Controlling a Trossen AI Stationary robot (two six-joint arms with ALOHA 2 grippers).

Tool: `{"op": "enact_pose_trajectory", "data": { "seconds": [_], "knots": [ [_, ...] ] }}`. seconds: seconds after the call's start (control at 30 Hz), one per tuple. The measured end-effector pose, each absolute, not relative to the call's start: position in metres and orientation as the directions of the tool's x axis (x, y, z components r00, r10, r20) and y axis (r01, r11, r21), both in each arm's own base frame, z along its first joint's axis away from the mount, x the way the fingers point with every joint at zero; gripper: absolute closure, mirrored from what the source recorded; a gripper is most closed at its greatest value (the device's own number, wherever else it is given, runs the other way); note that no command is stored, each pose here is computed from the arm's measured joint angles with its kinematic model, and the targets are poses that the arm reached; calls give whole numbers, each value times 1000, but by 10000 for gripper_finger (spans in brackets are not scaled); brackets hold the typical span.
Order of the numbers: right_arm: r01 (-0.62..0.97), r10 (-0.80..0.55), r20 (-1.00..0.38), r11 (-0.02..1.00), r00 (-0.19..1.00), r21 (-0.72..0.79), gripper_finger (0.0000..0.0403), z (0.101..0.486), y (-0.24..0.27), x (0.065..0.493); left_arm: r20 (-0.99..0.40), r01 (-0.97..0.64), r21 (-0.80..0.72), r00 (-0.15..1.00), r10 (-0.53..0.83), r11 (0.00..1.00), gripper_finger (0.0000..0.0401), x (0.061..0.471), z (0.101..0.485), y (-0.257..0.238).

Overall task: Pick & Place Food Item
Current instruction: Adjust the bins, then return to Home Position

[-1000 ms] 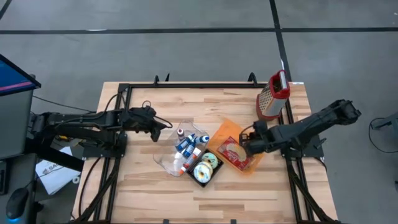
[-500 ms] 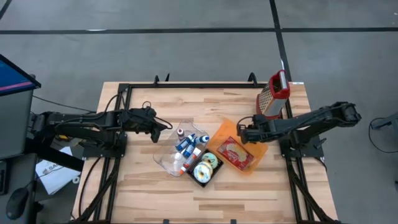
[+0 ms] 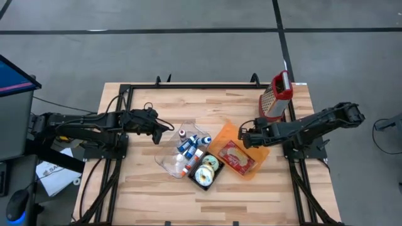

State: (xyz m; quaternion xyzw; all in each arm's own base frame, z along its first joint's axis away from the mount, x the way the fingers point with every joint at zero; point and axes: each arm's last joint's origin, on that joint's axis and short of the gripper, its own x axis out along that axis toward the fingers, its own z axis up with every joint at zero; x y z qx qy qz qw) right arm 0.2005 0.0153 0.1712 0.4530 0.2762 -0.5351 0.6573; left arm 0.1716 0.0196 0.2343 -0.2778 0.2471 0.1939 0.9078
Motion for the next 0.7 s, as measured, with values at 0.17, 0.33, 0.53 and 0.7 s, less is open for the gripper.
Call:
{"op": "enact_pose_trajectory", "data": {
  "seconds": [0.17, 0.33, 0.53, 0.7],
  "knots": [
    [946, -504, -818, -9, 276, 324, 403, 172, 15, 200, -551, -486, -410, 806, 215, 772, 401, 171, 235, 20],
    [926, -600, -725, 72, 338, 372, 403, 192, 21, 210, -506, -438, -392, 837, 208, 809, 401, 165, 243, 19],
    [846, -687, -493, 450, 533, 287, 403, 240, 53, 220, -241, -172, -357, 966, 88, 918, 401, 149, 276, 13],
    [710, -575, -424, 624, 699, 326, 403, 259, 77, 208, -81, -207, -278, 978, 192, 938, 401, 119, 286, 14]
  ]
}}
